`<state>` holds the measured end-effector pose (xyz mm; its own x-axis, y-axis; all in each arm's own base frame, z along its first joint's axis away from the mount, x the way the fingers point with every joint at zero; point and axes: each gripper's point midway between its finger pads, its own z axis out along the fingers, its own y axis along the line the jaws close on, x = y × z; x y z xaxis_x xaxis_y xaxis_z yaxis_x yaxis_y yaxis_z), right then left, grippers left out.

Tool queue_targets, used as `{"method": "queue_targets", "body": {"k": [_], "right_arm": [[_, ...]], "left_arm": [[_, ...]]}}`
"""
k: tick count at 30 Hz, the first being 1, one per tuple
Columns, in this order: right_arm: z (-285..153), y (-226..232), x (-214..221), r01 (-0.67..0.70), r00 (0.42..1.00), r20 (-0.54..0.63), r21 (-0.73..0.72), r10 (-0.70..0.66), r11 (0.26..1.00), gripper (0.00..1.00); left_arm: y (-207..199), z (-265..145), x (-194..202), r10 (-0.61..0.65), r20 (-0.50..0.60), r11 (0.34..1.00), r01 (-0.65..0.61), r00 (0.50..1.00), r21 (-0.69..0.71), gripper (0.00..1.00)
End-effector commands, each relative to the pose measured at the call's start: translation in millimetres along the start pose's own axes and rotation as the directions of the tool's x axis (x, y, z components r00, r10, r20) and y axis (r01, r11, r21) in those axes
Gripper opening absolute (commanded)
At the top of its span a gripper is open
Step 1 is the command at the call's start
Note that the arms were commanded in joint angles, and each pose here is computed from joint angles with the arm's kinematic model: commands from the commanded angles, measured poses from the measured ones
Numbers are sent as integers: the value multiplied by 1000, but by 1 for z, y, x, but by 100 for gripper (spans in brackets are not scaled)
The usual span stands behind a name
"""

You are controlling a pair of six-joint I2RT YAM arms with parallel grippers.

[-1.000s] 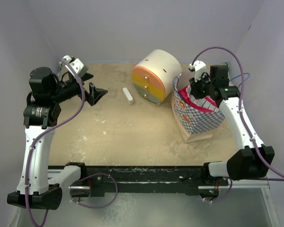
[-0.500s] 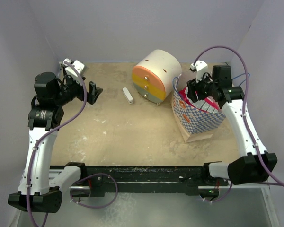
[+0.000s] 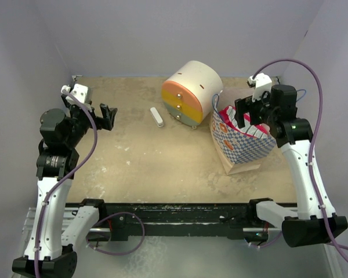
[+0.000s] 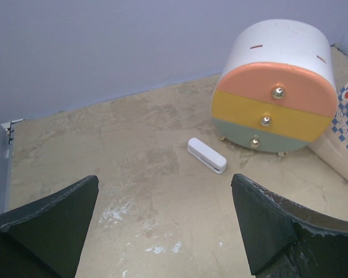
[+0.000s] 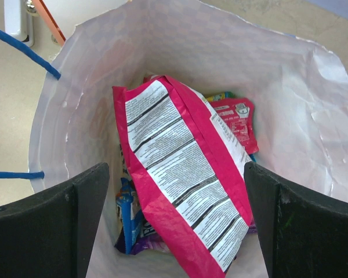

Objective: Place the snacks into the paper bag
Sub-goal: Place the snack in the paper bag, then reset both arms

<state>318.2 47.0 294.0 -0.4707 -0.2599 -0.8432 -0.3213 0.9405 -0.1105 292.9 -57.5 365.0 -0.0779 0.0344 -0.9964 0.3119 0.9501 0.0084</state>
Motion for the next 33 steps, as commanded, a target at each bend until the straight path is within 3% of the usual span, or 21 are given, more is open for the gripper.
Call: {"method": "queue_targets", "body": {"k": [1, 10, 14, 20, 26, 33], "right_arm": [[-17, -6, -16, -36, 998, 57, 51, 33, 998, 100], [-28, 1, -34, -16, 992, 122, 8, 15, 1000, 100], [-32, -5, -32, 6, 985, 172, 56, -16, 998, 100], [-61, -23, -28, -38, 946, 322, 206, -31, 978, 100], [-106, -26, -38, -12, 905, 414, 250, -95, 968, 100], [-125, -13, -40, 37, 879, 462, 183, -119, 982, 100]], "left_arm": [[4, -8, -28, -29, 99, 999, 32, 995, -38, 99], [-19, -22, -21, 167, 60, 979, -173, 984, 108, 99], [-16, -28, -19, 122, 114, 990, -130, 986, 58, 99], [-6, -29, -11, 93, 74, 996, -93, 993, 2, 99], [11, -38, -7, 119, 43, 989, -115, 992, -88, 99], [25, -51, -4, 145, 13, 976, -141, 989, -167, 99]]}}
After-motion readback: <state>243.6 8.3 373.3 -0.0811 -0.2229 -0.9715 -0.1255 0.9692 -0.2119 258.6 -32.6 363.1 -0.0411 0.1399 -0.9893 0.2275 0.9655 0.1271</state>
